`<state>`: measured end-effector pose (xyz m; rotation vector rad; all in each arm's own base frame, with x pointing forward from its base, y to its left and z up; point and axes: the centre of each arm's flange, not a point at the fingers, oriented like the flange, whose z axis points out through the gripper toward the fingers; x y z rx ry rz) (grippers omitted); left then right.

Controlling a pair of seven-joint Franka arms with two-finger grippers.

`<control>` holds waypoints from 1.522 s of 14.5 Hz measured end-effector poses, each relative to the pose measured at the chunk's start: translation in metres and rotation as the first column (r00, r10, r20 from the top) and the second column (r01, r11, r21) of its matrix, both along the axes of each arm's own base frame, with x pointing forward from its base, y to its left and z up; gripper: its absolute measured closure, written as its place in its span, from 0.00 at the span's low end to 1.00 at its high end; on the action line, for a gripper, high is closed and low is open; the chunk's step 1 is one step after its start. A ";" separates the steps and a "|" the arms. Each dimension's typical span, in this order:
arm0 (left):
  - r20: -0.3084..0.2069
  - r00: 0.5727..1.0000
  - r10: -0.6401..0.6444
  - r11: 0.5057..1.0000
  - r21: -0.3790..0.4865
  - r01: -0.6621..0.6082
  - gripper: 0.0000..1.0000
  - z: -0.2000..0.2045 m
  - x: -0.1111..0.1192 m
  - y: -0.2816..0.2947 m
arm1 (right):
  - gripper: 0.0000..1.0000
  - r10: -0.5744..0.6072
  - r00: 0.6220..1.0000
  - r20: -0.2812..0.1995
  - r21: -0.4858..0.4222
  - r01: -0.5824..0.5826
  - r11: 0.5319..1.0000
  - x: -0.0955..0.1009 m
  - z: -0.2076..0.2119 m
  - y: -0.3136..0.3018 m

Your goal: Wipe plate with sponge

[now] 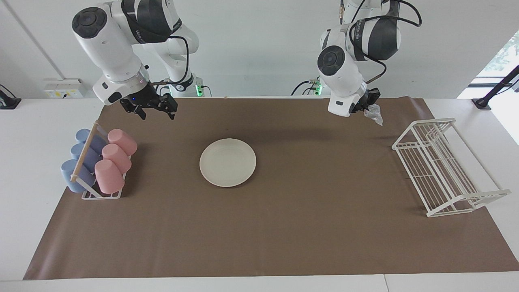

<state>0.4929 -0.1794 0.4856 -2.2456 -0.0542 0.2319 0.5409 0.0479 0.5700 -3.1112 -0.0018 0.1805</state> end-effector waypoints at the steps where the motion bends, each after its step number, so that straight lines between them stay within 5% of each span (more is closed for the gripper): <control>1: 0.000 1.000 -0.008 0.999 0.051 0.008 0.95 -0.005 0.004 0.004 | 0.00 0.012 1.000 0.010 -0.031 -0.011 0.999 0.001 0.006 -0.003; 6: -0.021 0.998 -0.061 0.954 0.293 0.064 0.95 -0.049 0.039 0.025 | 0.00 0.060 0.998 0.014 -0.059 -0.059 0.996 0.001 0.010 -0.003; 9: -0.020 0.999 -0.031 0.931 0.362 0.037 0.95 -0.072 0.076 0.060 | 0.00 0.058 0.998 0.013 -0.059 -0.057 0.997 0.002 0.010 -0.007; 14: 0.033 0.997 -0.064 0.950 0.309 0.051 0.95 -0.087 0.119 0.109 | 0.00 0.038 0.999 0.011 -0.051 -0.037 0.998 0.003 0.011 -0.056; 22: 0.076 0.991 -0.107 0.965 0.248 0.085 0.95 -0.095 0.135 0.127 | 0.00 0.059 0.997 0.048 -0.050 -0.057 0.997 0.006 0.029 -0.059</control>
